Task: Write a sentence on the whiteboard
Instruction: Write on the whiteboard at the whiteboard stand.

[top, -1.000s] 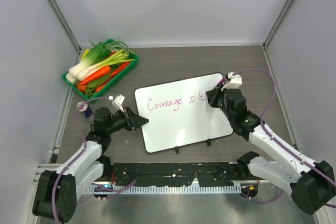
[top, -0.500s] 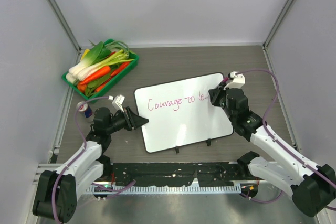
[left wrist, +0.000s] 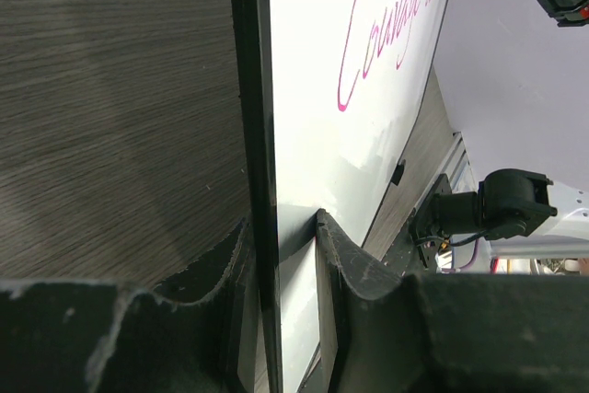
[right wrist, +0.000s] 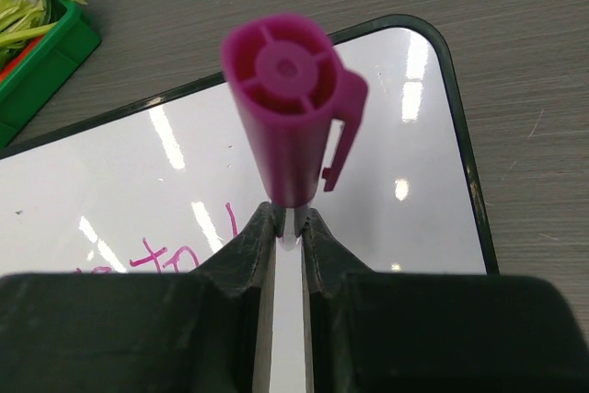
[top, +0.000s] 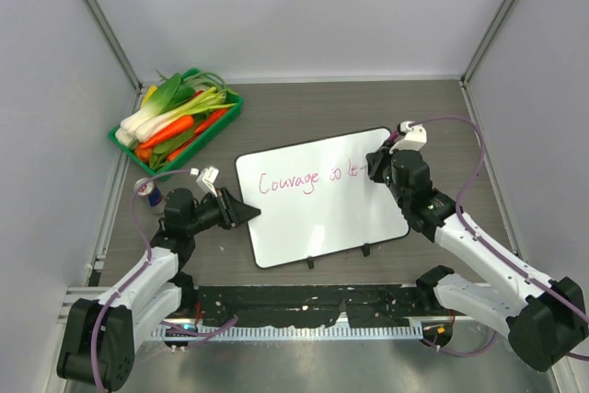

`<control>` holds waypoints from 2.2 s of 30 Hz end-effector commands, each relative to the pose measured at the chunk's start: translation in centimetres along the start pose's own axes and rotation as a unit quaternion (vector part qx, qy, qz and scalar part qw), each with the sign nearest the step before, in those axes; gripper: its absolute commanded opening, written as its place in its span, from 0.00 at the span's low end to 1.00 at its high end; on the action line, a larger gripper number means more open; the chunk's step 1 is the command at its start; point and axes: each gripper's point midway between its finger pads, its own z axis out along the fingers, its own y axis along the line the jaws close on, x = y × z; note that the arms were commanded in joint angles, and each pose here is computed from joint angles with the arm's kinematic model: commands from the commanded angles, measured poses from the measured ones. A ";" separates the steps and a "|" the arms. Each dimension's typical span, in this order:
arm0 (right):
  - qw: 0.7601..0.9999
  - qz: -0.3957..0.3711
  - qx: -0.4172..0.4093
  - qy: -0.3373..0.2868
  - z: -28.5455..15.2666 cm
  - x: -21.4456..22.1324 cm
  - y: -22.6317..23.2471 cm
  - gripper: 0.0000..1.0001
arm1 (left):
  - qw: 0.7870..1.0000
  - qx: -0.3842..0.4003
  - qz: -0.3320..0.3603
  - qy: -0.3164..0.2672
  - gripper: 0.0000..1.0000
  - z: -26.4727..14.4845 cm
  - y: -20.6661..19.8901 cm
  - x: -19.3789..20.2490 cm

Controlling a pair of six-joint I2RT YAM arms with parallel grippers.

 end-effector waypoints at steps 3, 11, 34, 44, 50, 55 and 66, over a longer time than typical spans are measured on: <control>0.999 0.017 0.004 -0.048 0.7 -2.7 0.5 0.01 | 1.000 0.002 0.028 -0.012 0.00 0.1 -0.1 -0.8; 0.999 0.017 -0.010 -0.038 0.9 -2.2 1.0 0.01 | 1.000 0.002 0.028 -0.013 0.00 0.1 0.0 -0.8; 1.000 0.005 -0.002 0.012 -0.6 1.9 -0.9 0.01 | 1.000 0.001 0.028 -0.013 0.00 0.1 0.0 -0.8; 0.999 0.012 0.011 -0.039 0.1 -2.0 -0.2 0.02 | 0.999 0.002 0.029 -0.014 0.00 0.1 -0.1 -0.8; 0.999 0.018 0.005 -0.043 0.7 -2.7 0.5 0.02 | 1.000 0.001 0.028 -0.013 0.00 0.1 -0.1 -0.8; 0.999 0.012 0.005 -0.039 0.7 -2.5 0.5 0.01 | 1.000 0.001 0.028 -0.013 0.00 0.1 -0.1 -0.8; 1.000 0.001 0.009 -0.004 -0.4 0.5 -0.9 0.01 | 1.000 0.001 0.028 -0.013 0.00 0.1 -0.1 -0.8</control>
